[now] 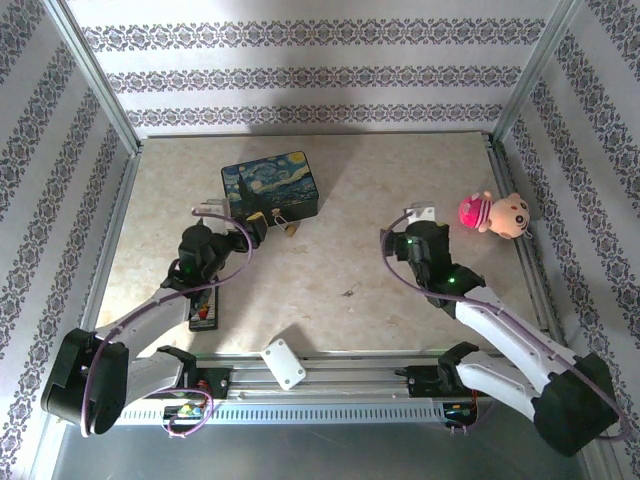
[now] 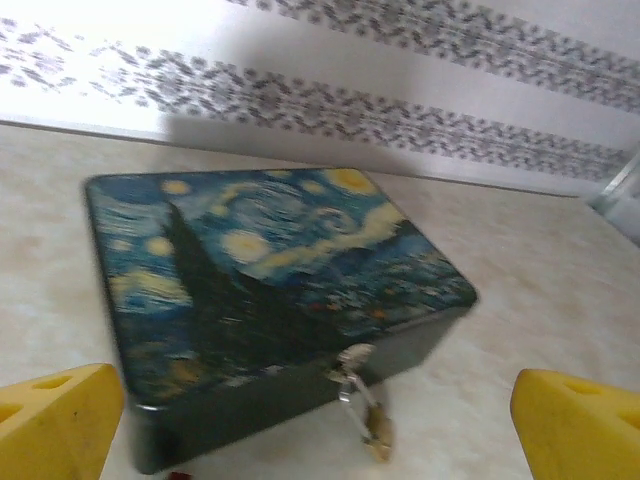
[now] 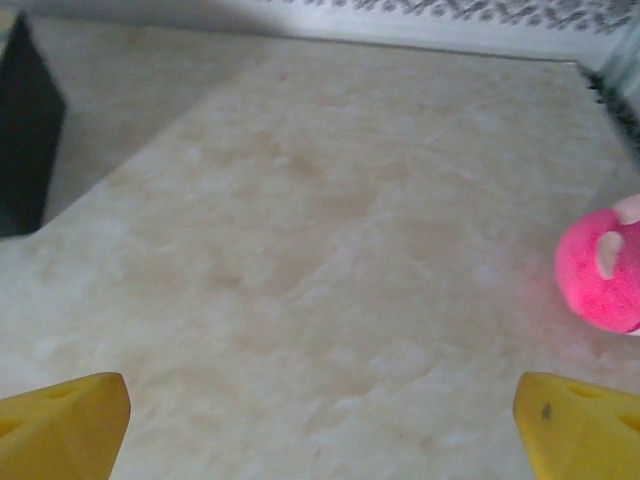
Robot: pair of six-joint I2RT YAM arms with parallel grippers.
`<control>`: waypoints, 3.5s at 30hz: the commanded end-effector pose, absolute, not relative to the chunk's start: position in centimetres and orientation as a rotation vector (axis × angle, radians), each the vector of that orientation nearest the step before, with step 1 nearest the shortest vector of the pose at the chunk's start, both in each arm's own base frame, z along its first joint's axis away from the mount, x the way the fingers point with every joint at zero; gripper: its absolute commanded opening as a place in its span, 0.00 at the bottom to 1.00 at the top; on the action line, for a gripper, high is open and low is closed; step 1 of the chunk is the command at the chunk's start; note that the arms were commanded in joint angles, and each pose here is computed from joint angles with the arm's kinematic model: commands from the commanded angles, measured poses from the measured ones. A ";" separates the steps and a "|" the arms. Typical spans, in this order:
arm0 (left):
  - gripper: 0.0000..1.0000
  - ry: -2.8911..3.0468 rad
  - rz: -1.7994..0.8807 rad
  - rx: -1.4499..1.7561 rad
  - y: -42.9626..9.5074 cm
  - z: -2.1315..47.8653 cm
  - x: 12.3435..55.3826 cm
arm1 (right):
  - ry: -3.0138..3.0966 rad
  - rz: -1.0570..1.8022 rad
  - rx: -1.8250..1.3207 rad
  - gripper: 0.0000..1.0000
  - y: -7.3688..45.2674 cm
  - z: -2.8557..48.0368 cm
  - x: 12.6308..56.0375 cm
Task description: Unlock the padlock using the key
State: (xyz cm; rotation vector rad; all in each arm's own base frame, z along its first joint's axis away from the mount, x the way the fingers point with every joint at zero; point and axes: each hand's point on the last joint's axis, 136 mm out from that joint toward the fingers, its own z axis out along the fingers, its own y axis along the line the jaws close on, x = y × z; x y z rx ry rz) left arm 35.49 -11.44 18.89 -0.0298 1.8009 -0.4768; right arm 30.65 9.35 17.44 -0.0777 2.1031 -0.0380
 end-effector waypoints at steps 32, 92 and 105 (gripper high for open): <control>0.99 1.903 -0.679 -0.137 -15.2 16.2 35.8 | 2.942 0.197 -0.349 0.44 22.4 3.5 22.7; 0.99 2.034 -0.819 0.089 -20.1 16.4 34.1 | 2.652 0.637 0.074 0.00 20.9 10.4 27.0; 0.59 2.134 -1.050 0.202 -28.7 15.3 30.9 | 2.519 0.732 0.167 0.00 21.3 12.0 28.8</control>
